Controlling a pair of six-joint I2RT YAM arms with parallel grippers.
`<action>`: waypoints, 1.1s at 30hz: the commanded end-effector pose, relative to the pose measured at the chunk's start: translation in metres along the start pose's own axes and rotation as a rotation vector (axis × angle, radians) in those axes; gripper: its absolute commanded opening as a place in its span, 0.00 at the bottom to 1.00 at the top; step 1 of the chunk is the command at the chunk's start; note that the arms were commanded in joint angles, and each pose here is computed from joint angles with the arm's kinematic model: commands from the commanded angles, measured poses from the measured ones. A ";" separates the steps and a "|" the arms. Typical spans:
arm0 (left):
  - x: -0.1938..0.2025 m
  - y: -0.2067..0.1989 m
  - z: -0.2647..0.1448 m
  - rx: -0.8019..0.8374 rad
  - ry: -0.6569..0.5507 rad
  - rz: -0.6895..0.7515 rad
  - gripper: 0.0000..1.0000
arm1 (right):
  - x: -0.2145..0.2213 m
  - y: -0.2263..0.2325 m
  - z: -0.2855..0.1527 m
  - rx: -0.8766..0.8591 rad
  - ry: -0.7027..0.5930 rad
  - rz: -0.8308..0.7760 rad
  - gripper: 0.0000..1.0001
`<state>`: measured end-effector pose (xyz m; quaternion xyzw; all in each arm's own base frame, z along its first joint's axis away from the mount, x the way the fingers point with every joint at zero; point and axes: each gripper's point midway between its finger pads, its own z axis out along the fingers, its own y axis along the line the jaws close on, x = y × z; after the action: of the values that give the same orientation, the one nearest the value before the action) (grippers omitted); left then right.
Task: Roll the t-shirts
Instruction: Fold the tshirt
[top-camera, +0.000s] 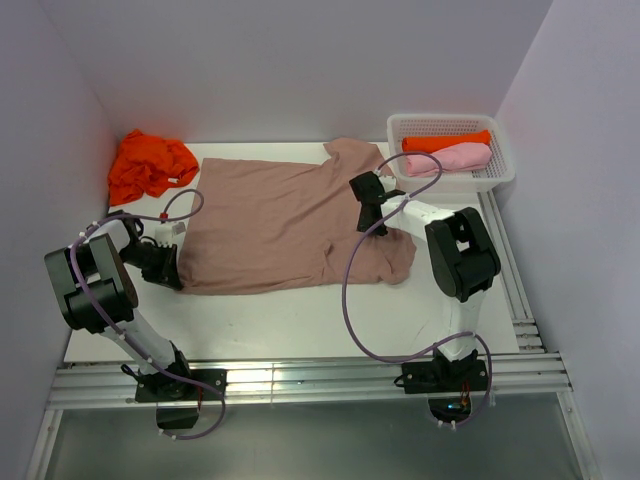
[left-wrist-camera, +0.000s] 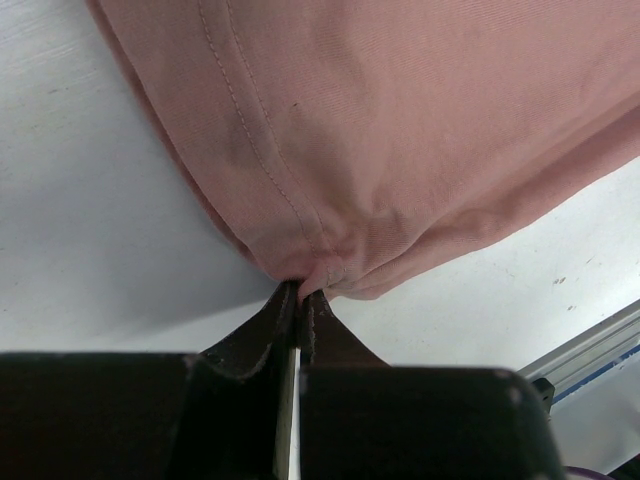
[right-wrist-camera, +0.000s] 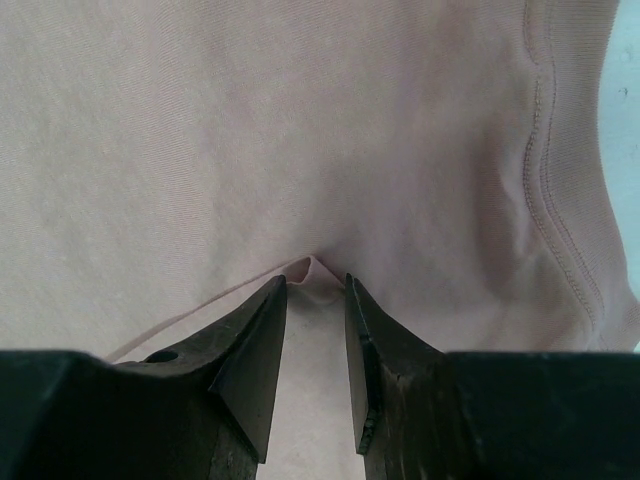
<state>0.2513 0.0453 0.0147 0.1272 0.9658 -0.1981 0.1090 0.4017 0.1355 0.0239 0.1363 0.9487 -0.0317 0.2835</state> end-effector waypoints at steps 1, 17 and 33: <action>-0.004 -0.004 0.000 0.000 -0.024 0.020 0.07 | -0.015 -0.004 -0.004 0.008 -0.039 0.005 0.38; -0.006 -0.007 0.000 0.005 -0.026 0.032 0.07 | -0.003 -0.003 0.001 -0.016 -0.012 0.011 0.35; -0.012 -0.009 -0.005 0.002 -0.052 0.050 0.00 | -0.017 -0.010 -0.038 -0.059 -0.076 0.070 0.00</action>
<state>0.2516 0.0410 0.0153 0.1347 0.9645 -0.1990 0.1096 0.3914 0.1339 0.0305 0.1426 0.9466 -0.0109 0.2890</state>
